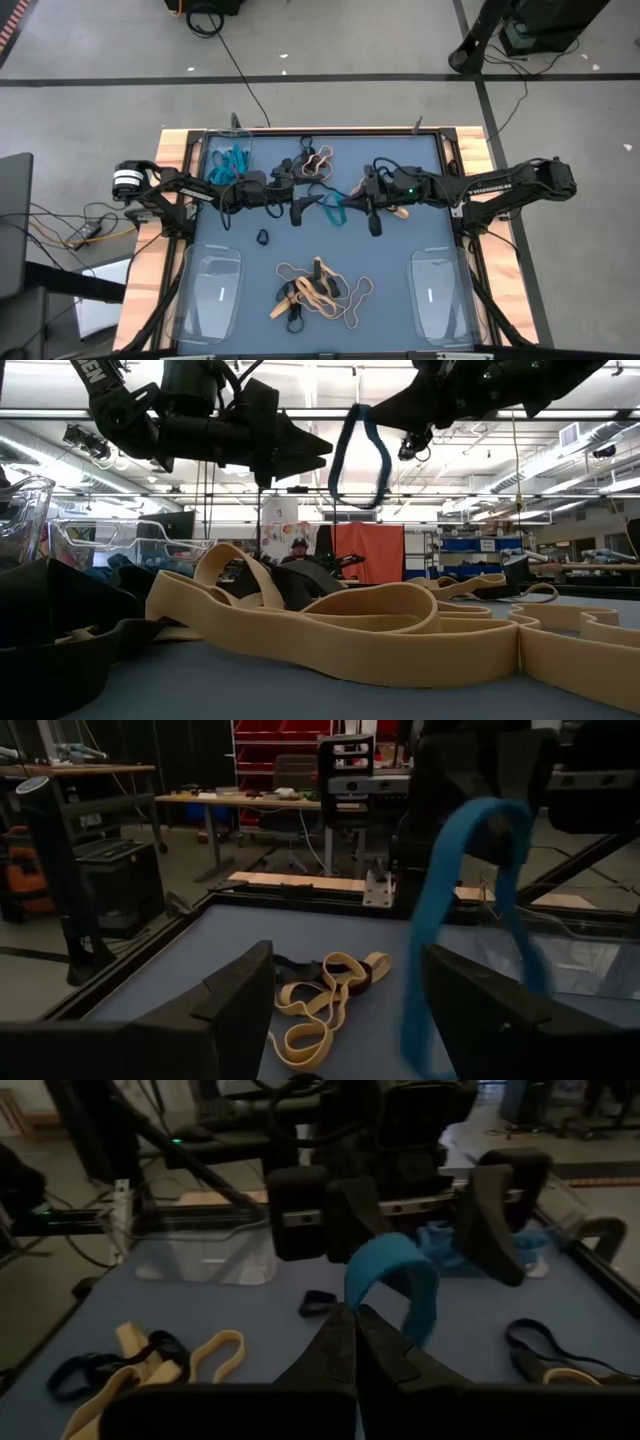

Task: Sort rubber bands into baskets
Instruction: Put the blue rubber band into the top transparent bin, then put the black rubber band into the bottom left transparent bin

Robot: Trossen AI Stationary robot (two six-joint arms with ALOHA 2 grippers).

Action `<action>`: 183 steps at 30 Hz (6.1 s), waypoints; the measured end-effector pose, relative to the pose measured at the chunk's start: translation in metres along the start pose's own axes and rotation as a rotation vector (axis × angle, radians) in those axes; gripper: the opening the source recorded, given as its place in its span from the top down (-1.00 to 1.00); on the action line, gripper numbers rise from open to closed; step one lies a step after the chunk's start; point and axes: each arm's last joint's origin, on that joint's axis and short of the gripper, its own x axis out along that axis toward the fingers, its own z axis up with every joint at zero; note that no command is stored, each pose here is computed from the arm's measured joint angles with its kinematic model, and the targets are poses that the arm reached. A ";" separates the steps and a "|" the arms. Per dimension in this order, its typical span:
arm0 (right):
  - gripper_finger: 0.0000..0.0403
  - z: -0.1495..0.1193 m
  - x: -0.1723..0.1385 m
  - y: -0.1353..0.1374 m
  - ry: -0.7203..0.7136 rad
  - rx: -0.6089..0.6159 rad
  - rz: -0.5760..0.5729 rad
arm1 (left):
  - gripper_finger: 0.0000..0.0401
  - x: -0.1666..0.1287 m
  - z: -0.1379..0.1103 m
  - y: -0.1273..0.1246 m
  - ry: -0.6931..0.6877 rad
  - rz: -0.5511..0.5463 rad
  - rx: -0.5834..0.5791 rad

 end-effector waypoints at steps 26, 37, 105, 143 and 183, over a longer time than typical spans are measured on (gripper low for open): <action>0.99 -0.003 0.009 0.001 -0.022 0.005 0.079 | -0.13 0.044 -0.017 -0.009 0.005 -0.175 0.026; 0.98 -0.004 0.010 0.001 -0.019 0.009 0.085 | 0.90 0.056 -0.027 -0.014 0.037 -0.232 0.002; 0.36 -0.004 -0.011 -0.008 0.061 0.113 -0.311 | 0.96 -0.180 0.022 0.058 0.611 1.292 -0.248; 0.21 -0.007 -0.009 -0.007 0.082 0.140 -0.310 | 0.30 -0.151 0.001 0.058 0.526 0.998 -0.288; 0.20 -0.103 0.066 -0.037 0.370 0.093 -0.304 | 0.29 -0.132 0.007 0.028 0.111 0.402 -0.167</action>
